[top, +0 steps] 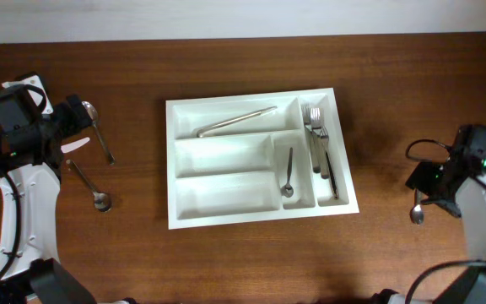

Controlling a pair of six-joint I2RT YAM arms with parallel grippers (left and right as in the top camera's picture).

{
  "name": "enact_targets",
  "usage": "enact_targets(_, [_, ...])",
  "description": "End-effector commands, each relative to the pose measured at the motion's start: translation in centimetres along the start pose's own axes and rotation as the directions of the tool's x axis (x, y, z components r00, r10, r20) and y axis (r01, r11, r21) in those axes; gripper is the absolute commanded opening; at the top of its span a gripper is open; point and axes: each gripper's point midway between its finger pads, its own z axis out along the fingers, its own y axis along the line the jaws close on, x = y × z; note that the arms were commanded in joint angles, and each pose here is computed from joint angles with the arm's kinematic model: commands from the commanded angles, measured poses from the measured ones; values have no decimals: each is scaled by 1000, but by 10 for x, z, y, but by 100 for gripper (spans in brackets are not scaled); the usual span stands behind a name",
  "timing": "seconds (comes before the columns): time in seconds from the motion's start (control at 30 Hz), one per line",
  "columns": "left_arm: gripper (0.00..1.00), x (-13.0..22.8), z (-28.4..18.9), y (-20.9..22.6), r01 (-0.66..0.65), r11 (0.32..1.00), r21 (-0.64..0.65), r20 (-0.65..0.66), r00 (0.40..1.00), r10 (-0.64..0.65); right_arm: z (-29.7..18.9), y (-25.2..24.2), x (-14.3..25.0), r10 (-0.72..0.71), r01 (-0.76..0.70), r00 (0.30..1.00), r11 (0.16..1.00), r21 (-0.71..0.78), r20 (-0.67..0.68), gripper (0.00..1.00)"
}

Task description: Pack container

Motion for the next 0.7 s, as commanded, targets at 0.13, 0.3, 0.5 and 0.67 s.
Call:
enact_targets(0.13, [99,-8,-1,3,2,1000,-10,17,1000,-2,28,18,2,-204,204,979,974,-96,4,82])
enact_targets(0.3, [99,-8,-1,3,2,1000,-10,17,1000,-2,59,14,15,-189,177,978,977,-121,-93,79])
enact_targets(0.5, [99,-8,-1,3,2,1000,-10,17,1000,-2,80,6,30,-134,104,974,981,-167,-182,65])
enact_targets(0.67, [99,-8,-1,3,2,1000,-10,17,1000,-2,81,3,28,-124,91,976,979,-184,-179,65])
